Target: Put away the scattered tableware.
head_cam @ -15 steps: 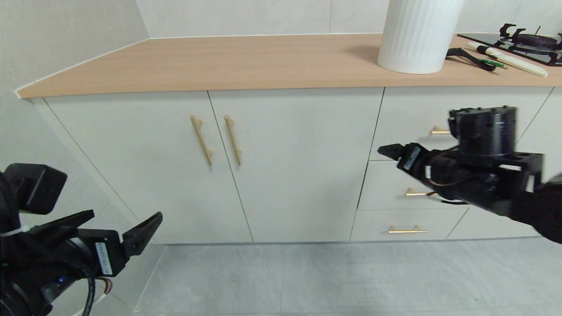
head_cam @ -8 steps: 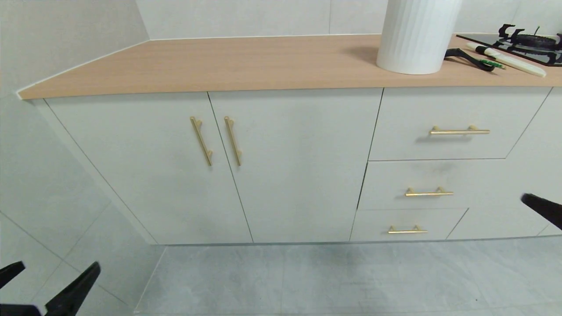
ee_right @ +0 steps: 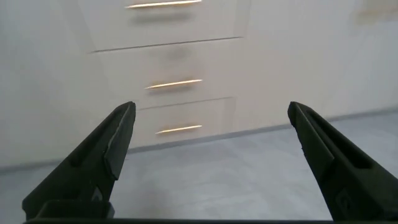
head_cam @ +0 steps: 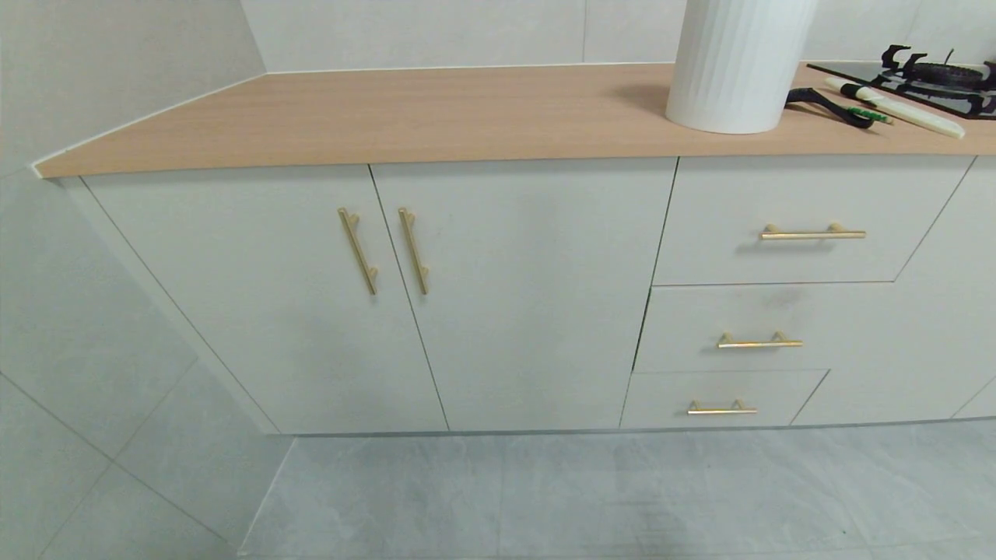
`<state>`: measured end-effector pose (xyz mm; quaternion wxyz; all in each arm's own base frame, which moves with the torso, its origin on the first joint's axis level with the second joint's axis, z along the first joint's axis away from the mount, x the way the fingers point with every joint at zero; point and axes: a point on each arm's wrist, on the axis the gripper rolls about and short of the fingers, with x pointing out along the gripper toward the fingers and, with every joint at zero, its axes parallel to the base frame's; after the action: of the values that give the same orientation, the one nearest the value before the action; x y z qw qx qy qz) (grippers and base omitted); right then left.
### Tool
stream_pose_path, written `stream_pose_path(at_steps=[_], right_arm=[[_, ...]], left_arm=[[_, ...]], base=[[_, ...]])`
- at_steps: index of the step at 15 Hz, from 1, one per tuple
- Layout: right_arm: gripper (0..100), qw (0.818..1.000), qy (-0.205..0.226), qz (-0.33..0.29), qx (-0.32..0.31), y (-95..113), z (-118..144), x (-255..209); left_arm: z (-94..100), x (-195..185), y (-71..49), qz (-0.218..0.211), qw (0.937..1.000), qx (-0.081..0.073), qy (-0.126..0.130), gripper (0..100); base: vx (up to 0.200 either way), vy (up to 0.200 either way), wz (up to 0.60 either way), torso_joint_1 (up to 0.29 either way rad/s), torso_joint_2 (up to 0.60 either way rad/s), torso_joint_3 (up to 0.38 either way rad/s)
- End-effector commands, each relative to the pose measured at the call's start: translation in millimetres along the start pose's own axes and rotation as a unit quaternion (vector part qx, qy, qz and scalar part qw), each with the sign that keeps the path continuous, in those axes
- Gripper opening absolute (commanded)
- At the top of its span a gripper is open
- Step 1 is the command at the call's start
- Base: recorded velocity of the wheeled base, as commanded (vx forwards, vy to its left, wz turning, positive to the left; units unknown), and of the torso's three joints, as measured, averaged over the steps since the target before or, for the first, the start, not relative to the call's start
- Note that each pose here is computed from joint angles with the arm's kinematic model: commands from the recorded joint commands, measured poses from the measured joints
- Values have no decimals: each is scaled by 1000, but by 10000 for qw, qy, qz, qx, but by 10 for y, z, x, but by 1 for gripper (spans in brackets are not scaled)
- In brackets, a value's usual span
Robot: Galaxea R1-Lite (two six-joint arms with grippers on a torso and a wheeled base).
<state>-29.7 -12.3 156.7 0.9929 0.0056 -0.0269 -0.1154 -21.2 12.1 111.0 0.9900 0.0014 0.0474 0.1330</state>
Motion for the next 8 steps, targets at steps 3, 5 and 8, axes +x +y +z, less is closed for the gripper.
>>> stream_pose_path(at_steps=[3,5,8], right_arm=[[100,9926,-202,-1196,-72,1,-363,-130],[100,9940,-77,-1081,-127,10,-541,-75],[100,9979,-49,-637,-88,45,-745,4]], left_arm=[[-295,-53,-16,847,9960,194,-188,100],[-285,-36,-22,832,9957,52,-404,100],[-292,-40,-59,-100,9987,81,-500,100]], base=[[0,0,0,0,0,0],[0,0,0,0,0,0],[0,0,0,0,0,0]])
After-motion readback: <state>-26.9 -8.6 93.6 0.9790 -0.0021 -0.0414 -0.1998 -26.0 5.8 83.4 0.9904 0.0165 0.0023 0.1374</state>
